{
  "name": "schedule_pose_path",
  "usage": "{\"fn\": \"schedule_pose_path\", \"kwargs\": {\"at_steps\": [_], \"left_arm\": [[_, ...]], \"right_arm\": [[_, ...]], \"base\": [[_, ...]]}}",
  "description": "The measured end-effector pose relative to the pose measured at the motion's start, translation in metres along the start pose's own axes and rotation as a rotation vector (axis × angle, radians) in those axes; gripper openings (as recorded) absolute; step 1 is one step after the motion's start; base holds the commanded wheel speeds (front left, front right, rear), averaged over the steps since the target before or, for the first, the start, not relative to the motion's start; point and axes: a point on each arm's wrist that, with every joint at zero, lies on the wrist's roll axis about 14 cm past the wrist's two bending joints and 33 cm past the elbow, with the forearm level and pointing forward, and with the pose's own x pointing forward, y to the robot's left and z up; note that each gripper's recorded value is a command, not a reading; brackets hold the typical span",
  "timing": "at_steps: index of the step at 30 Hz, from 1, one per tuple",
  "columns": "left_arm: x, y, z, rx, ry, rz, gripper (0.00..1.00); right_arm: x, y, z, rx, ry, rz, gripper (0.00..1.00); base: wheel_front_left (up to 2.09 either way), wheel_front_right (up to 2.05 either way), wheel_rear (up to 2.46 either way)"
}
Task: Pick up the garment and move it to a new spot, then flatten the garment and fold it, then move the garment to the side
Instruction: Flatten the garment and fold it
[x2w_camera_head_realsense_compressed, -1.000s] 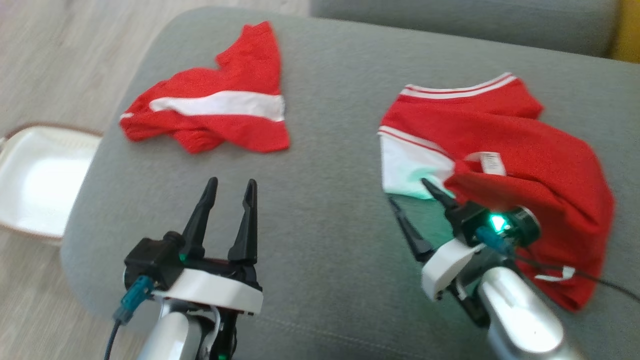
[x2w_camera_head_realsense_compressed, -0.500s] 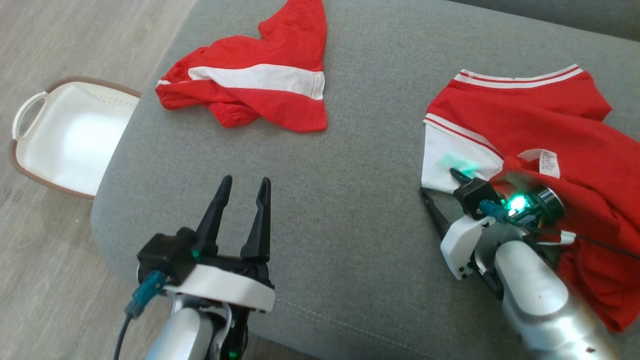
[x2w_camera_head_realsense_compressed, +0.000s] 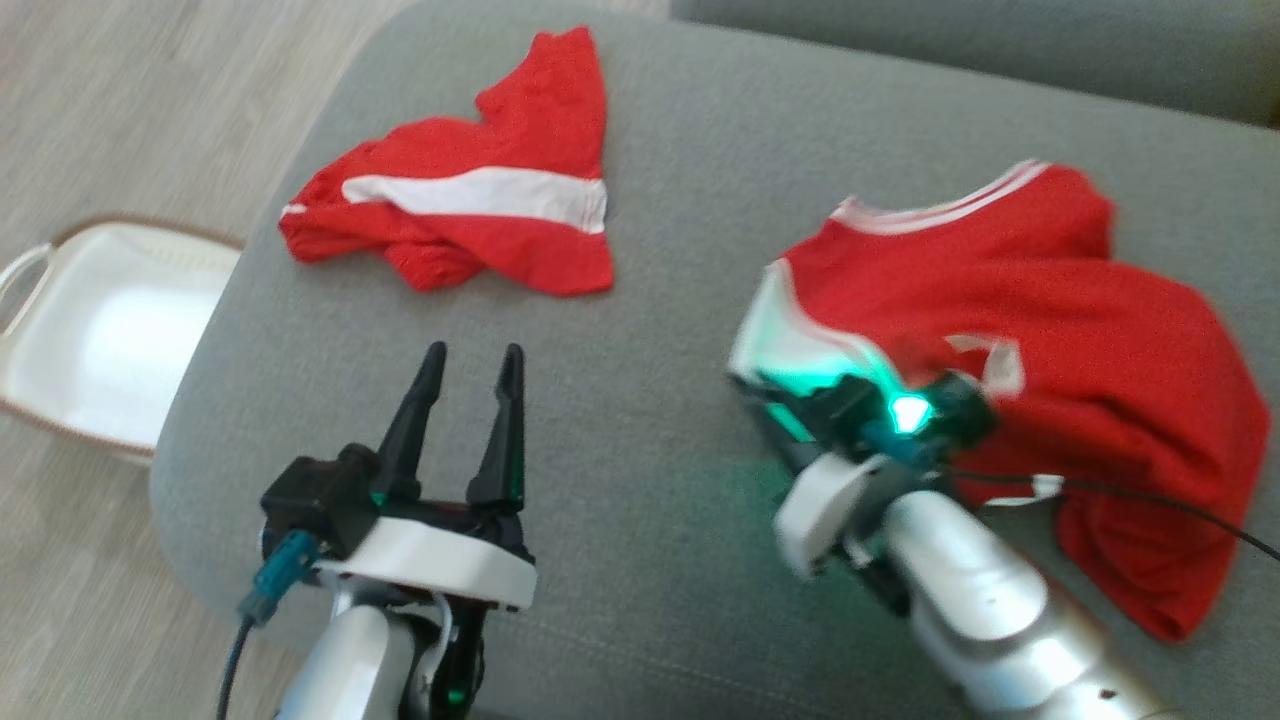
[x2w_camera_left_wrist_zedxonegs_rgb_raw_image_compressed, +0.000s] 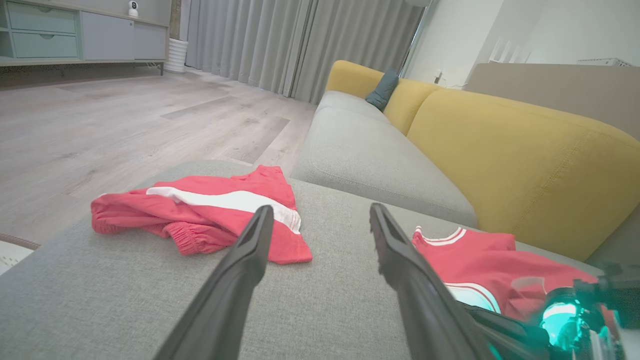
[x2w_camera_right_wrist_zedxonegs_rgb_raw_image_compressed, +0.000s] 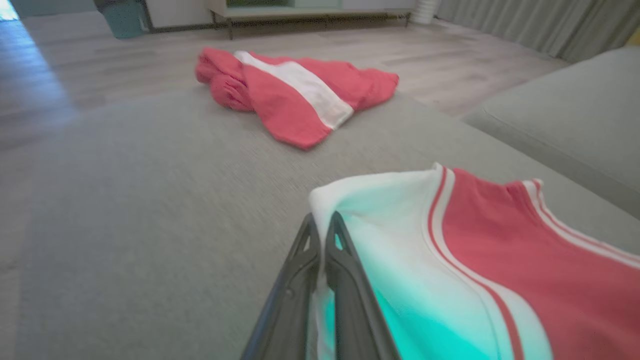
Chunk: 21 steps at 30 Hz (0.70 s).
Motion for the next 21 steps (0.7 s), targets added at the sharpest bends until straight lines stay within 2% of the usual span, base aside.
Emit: {"fn": "schedule_pose_path", "kwargs": {"at_steps": [8, 11, 15, 21], "left_arm": [[-0.014, -0.004, 0.001, -0.025, -0.009, -0.017, 1.0], [-0.017, -0.008, 0.001, -0.031, -0.009, -0.027, 1.0], [-0.015, -0.013, 0.003, -0.034, -0.015, -0.046, 1.0], [-0.011, -0.015, -0.004, -0.038, 0.007, -0.052, 1.0]], "right_arm": [[-0.024, 0.088, 0.114, 0.115, -0.316, 0.243, 0.0], [-0.042, 0.099, 0.149, 0.149, -0.397, 0.299, 0.0], [-0.058, 0.06, 0.187, 0.128, -0.466, 0.267, 0.0], [-0.064, -0.055, 0.223, 0.022, -0.472, 0.069, 0.0]], "base": [[0.0, 0.0, 0.0], [0.0, 0.0, 0.0], [0.0, 0.0, 0.0], [0.0, 0.0, 0.0]]}}
